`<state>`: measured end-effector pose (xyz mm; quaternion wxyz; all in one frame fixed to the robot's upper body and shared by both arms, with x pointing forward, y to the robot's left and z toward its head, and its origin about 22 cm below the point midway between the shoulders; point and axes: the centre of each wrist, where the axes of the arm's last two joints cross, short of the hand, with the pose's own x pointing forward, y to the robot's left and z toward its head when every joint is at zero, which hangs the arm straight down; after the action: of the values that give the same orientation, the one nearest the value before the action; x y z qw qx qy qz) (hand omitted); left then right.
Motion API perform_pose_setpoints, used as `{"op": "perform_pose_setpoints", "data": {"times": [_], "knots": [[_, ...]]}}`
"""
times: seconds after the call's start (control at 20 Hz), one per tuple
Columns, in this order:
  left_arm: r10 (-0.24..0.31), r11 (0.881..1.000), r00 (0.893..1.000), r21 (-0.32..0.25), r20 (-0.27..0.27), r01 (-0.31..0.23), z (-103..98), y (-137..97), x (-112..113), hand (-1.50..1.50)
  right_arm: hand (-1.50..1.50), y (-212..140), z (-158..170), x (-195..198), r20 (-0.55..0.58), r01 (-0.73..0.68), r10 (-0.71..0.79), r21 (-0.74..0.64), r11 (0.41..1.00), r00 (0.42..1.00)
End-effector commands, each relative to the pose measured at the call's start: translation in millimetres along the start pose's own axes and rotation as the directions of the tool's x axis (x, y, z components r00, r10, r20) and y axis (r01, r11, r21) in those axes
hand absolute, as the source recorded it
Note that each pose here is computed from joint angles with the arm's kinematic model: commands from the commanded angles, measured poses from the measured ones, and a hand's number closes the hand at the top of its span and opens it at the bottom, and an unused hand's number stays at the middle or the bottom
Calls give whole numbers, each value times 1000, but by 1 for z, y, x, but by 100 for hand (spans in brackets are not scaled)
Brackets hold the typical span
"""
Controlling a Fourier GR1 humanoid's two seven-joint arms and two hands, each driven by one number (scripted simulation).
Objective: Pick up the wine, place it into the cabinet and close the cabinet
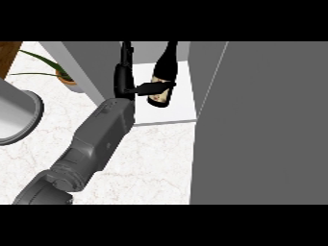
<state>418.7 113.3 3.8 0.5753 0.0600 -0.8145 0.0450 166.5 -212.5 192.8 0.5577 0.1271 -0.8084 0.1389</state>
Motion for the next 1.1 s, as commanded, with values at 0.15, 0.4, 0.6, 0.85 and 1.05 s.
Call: {"op": "perform_pose_setpoints", "data": {"times": [0.15,0.4,0.6,0.85,1.05], "knots": [[35,999,998,5,-46,-35,18,14,-18,-150,-150,-2,9,3,27,11,-11,-19,1000,1000],[108,994,992,27,-60,-107,23,17,-23,-150,-150,7,13,14,12,27,-27,24,999,1000],[138,990,990,30,-38,-137,18,13,-18,-150,-150,5,6,7,13,28,-28,-15,999,1000],[167,986,985,7,-50,-167,20,11,-17,-150,-150,10,0,8,5,29,-29,-2,1000,1000],[182,983,981,11,-64,-182,27,4,-14,-150,-150,5,1,12,14,39,-40,6,999,999]]}}
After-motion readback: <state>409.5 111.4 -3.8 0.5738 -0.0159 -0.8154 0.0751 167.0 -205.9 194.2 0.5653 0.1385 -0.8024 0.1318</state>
